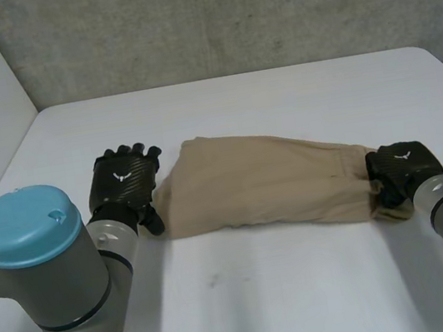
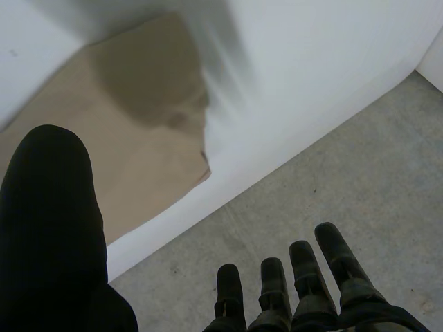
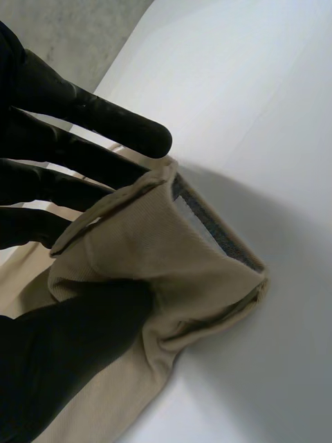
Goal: Fold the shorts.
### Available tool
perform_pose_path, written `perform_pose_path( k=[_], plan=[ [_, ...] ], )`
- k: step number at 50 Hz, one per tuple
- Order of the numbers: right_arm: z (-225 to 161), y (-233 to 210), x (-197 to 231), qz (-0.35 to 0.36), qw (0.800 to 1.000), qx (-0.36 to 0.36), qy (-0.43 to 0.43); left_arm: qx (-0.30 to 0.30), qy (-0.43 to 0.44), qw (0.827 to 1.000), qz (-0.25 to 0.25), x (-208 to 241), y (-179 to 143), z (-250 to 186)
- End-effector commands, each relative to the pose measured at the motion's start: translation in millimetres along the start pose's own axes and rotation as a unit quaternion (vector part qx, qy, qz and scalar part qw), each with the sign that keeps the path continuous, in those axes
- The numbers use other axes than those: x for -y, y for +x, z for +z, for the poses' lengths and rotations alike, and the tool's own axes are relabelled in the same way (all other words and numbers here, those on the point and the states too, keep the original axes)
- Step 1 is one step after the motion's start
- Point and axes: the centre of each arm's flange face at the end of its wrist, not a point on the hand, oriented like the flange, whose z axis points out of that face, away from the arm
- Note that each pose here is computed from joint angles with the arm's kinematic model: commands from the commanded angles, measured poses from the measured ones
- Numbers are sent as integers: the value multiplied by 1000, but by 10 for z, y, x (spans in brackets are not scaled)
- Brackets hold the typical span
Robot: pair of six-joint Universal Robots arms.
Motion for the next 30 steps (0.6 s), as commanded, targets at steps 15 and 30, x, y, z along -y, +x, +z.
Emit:
perform_pose_path(
  k=[15, 30],
  plan=[
    [-22, 475, 452, -323, 943, -82, 26, 7, 22, 1000, -5, 121, -54, -74],
    [-719, -1644, 686, -429, 850, 188, 242, 16, 73, 997, -16, 432, -86, 32]
  ],
)
